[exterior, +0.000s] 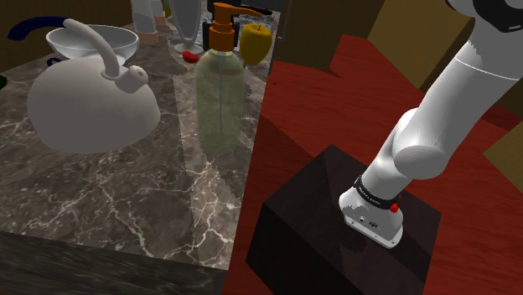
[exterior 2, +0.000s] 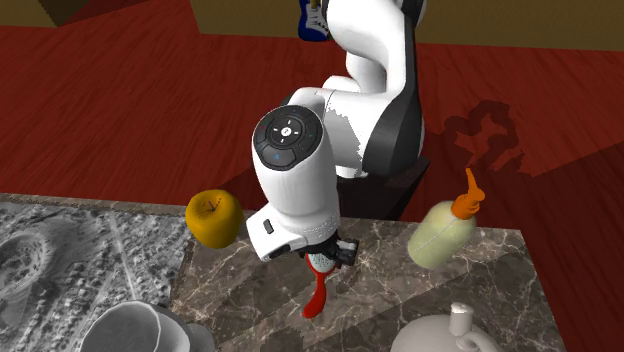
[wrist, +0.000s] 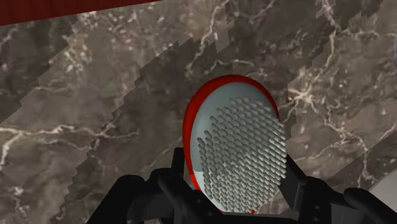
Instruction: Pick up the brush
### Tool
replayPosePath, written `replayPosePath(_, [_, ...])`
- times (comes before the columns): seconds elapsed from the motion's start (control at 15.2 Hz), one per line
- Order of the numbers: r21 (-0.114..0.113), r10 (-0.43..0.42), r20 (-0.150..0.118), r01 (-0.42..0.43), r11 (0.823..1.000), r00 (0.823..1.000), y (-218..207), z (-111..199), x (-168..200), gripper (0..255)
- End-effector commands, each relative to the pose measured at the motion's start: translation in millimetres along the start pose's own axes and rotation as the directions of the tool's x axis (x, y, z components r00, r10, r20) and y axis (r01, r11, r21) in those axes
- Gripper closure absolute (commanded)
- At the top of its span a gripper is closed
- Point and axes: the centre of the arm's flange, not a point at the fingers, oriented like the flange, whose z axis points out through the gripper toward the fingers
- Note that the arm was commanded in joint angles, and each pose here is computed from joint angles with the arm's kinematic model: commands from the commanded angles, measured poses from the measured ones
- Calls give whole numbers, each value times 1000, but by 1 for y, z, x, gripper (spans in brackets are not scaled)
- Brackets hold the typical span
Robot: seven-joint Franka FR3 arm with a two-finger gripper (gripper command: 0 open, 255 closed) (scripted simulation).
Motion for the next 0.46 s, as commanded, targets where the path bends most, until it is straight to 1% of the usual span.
replayPosePath(0.0, [0,0,0,0,1000,1000,-1,-11,0,255])
replayPosePath(0.26, [0,0,0,0,1000,1000,-3,-32,-1,255])
replayPosePath(0.4, [0,0,0,0,1000,1000,-3,-33,-1,255])
